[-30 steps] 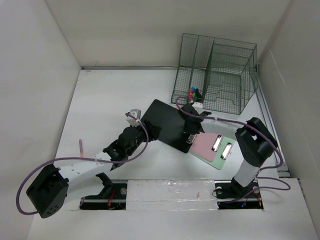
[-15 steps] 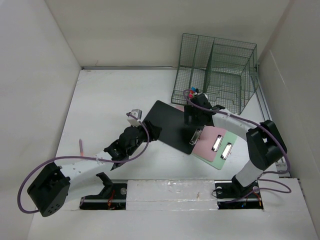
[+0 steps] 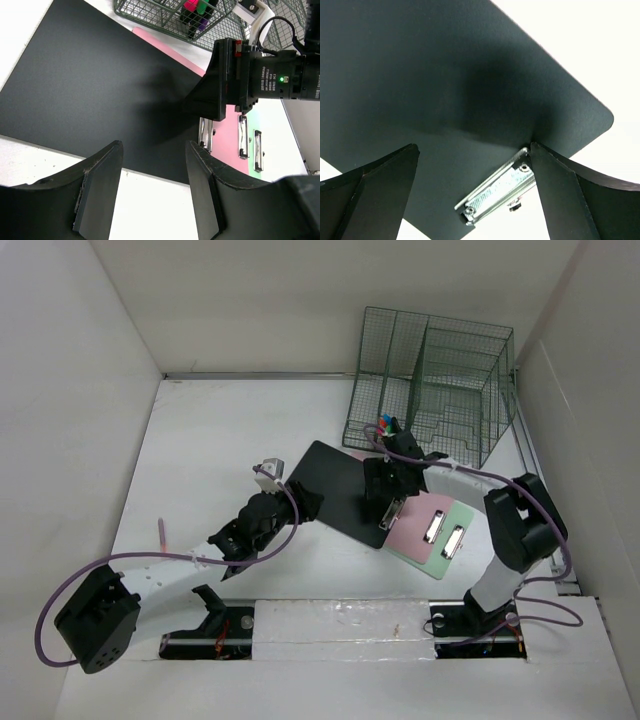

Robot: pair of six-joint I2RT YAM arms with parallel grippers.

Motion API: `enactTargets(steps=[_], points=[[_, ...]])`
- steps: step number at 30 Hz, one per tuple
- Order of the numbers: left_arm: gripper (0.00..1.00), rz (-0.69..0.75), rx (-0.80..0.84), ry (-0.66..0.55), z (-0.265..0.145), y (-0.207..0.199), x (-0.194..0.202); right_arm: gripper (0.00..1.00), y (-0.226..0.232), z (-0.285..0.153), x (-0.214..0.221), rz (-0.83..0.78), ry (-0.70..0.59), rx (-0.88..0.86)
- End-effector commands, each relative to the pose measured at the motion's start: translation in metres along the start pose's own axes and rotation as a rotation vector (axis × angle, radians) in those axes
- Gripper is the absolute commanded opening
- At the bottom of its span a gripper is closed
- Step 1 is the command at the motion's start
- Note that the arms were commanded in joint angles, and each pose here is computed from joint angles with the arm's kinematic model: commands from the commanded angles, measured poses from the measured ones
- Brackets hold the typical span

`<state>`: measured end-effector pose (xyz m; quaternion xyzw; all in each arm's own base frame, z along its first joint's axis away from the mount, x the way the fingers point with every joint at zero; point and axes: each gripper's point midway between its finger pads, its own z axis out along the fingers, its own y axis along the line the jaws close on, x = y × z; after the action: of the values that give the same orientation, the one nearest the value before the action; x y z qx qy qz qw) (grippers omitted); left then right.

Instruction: Organize the desk

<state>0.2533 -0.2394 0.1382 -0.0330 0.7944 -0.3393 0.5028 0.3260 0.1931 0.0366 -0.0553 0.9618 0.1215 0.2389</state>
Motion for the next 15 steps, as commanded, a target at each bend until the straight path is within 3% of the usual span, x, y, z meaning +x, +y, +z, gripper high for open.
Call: enactTargets(steps=[1, 7, 15], points=[[0.48, -0.017, 0.023, -0.036, 0.000, -0.007, -0.011, 0.98, 0.002, -0.009, 0.001, 0.023, -0.019, -0.025], [0.48, -0.021, 0.026, -0.056, -0.003, -0.007, -0.015, 1.00, -0.001, -0.015, 0.022, 0.045, 0.006, -0.021], [0.48, -0.024, 0.035, -0.058, -0.004, -0.009, -0.016, 1.00, 0.040, -0.033, 0.043, -0.013, -0.007, -0.086]])
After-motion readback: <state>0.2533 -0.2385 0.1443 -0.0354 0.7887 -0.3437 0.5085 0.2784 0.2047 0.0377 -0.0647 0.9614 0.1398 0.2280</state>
